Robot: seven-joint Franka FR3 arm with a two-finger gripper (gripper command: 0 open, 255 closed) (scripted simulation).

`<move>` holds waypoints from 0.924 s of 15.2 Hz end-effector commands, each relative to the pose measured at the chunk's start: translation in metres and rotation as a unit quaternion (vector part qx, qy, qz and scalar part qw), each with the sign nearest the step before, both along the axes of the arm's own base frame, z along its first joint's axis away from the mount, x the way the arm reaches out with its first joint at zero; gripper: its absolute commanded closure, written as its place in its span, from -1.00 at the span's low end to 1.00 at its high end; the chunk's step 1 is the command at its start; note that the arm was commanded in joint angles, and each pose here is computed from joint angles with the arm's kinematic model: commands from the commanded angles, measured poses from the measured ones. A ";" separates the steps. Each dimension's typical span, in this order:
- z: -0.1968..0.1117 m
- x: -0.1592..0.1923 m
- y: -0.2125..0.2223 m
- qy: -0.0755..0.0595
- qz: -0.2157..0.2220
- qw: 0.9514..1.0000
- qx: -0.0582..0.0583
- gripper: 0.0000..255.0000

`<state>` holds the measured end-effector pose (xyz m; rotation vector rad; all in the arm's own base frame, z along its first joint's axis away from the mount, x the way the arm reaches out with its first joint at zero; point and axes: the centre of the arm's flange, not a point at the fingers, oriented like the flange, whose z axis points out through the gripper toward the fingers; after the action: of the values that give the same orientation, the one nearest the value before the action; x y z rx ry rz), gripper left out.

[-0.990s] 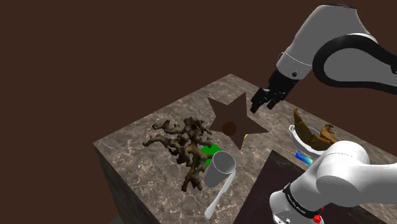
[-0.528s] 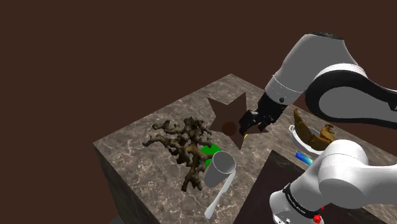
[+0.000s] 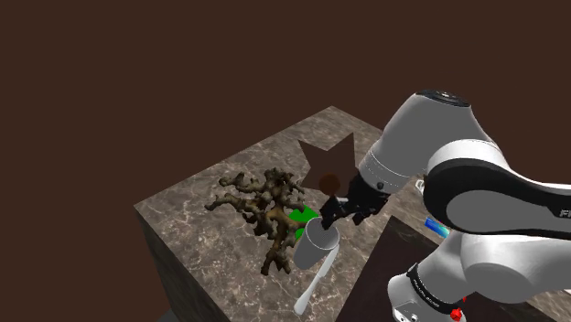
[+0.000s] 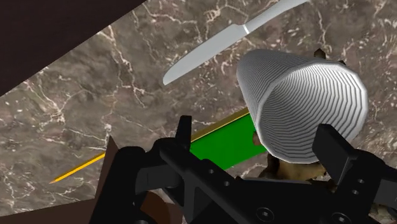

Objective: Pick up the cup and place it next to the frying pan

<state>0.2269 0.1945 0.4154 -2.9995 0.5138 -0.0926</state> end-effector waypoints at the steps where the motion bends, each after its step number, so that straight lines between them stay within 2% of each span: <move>1: -0.010 -0.002 0.008 0.001 -0.005 1.000 0.004 -1.00; 8: -0.045 0.000 0.012 0.001 -0.005 1.000 0.004 -1.00; 14: -0.045 0.000 0.012 0.001 -0.005 1.000 0.004 -1.00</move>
<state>0.2273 0.2061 0.3709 -2.9902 0.5281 -0.0893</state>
